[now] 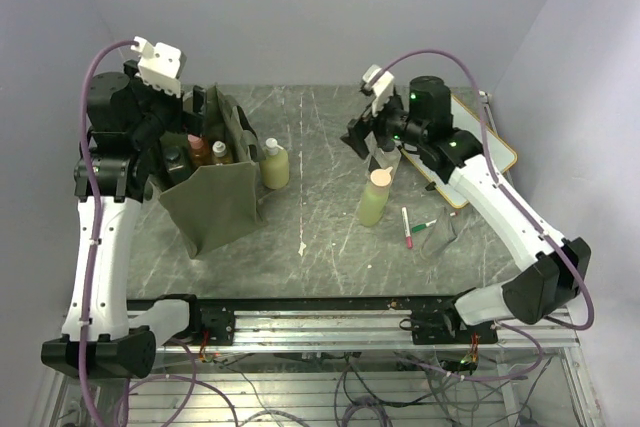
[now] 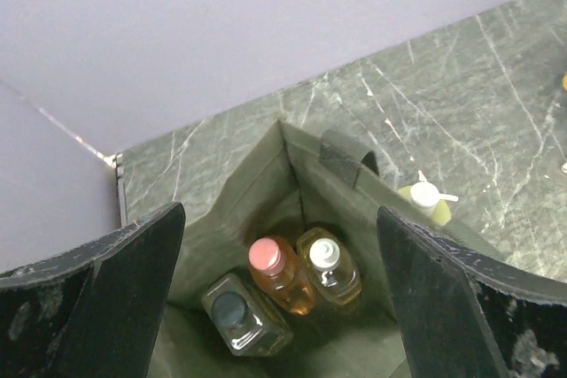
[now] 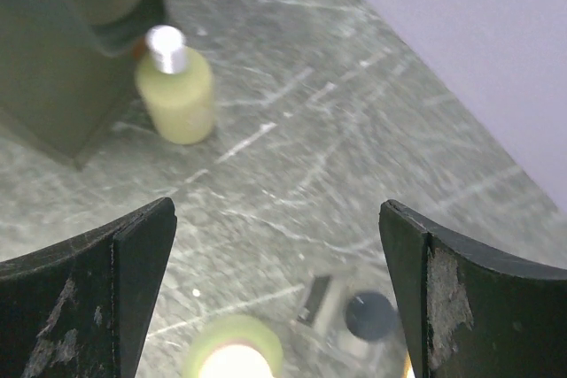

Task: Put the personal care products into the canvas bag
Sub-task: Pick up the care product from the center of the board.

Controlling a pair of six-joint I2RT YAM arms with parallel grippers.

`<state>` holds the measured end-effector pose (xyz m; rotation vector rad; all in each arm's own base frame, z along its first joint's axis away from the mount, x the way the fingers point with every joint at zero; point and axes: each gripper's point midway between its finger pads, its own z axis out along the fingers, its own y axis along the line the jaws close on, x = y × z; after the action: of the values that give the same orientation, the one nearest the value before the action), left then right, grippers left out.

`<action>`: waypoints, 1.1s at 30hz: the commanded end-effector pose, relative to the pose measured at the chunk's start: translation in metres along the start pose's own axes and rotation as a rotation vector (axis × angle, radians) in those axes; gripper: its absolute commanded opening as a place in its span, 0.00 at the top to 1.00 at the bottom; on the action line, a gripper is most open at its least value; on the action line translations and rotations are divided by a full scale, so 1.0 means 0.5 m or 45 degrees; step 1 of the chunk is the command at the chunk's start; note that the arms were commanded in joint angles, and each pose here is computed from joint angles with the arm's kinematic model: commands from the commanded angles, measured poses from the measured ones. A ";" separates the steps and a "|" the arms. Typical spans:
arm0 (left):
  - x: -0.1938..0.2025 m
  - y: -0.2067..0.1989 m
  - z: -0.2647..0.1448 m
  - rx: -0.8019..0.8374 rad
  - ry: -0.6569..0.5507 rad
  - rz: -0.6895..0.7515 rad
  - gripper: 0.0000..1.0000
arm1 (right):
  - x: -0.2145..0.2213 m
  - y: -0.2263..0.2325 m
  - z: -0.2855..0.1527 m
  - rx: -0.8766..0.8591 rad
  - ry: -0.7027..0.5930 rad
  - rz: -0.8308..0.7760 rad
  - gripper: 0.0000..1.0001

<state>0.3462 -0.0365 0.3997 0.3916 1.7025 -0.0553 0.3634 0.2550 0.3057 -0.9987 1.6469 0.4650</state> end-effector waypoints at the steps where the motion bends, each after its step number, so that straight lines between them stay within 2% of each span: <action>1: -0.027 -0.044 0.005 0.111 -0.021 0.079 0.00 | 0.033 -0.071 -0.062 0.200 0.062 0.091 0.02; 12: -0.064 -0.118 0.054 0.242 -0.055 0.166 0.00 | 0.112 -0.142 -0.127 0.417 0.130 0.223 0.01; 23: -0.086 -0.152 0.076 0.283 -0.078 0.204 0.00 | 0.195 -0.179 -0.079 0.477 0.319 0.281 0.01; 33: -0.075 -0.155 0.071 0.282 -0.072 0.221 0.00 | 0.302 -0.169 -0.010 0.349 0.560 0.336 0.05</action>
<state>0.3669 -0.1282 0.4013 0.7005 1.6506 -0.1523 0.4196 0.1471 0.1897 -0.6829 2.1444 0.1807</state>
